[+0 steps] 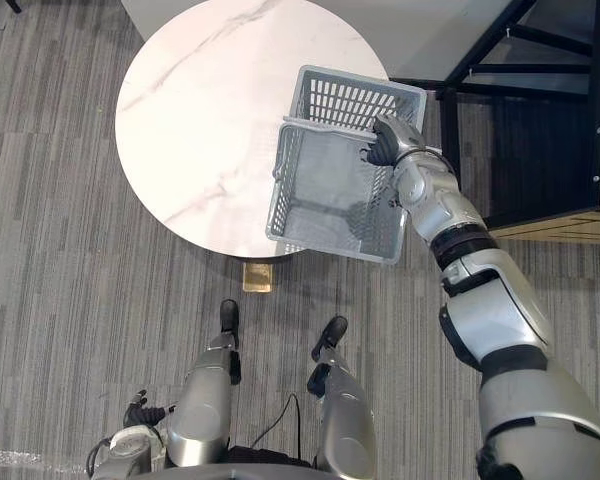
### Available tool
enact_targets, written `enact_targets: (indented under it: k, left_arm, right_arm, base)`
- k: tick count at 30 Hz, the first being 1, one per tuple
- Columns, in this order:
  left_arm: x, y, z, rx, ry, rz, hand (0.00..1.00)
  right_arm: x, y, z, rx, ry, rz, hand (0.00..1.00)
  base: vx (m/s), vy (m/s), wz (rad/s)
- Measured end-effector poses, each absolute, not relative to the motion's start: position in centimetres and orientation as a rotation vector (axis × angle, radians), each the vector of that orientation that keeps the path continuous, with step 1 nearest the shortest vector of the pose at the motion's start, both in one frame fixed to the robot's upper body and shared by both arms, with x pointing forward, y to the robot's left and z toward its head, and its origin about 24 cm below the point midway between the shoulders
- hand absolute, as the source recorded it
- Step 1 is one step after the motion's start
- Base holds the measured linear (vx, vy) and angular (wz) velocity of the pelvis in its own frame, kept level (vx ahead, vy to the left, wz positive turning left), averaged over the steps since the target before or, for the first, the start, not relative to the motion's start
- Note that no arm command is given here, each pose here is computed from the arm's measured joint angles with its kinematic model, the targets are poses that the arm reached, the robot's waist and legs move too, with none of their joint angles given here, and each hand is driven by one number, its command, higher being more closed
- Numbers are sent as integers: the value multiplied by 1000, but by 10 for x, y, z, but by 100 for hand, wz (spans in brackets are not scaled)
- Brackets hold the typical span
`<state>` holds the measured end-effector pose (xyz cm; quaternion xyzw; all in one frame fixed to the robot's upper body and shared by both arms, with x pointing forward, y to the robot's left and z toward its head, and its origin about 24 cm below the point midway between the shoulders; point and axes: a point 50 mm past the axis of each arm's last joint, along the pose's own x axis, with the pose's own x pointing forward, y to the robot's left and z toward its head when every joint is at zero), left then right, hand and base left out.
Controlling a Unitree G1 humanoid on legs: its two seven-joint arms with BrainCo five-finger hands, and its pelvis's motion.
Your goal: Pick vegetable in the basket
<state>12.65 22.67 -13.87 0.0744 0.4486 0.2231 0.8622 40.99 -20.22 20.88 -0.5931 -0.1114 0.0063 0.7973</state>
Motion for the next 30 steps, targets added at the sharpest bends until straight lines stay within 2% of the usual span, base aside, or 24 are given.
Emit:
enact_targets:
  k: [10, 15, 20, 30]
  left_arm:
    - [127, 228, -138, 159, 929, 474, 0]
    - [122, 234, -138, 156, 932, 506, 0]
    - [100, 241, -142, 173, 994, 519, 0]
    - [68, 252, -148, 207, 1099, 526, 0]
  right_arm:
    - [400, -192, 176, -1305, -266, 159, 100]
    - [383, -165, 181, -1289, -462, 271, 100]
    - [358, -151, 163, -1280, -532, 427, 100]
    - [306, -172, 131, -1305, -454, 653, 100]
  base:
    - [11, 16, -9]
    - [43, 7, -18]
    - [106, 15, -14]
    - [36, 2, -10]
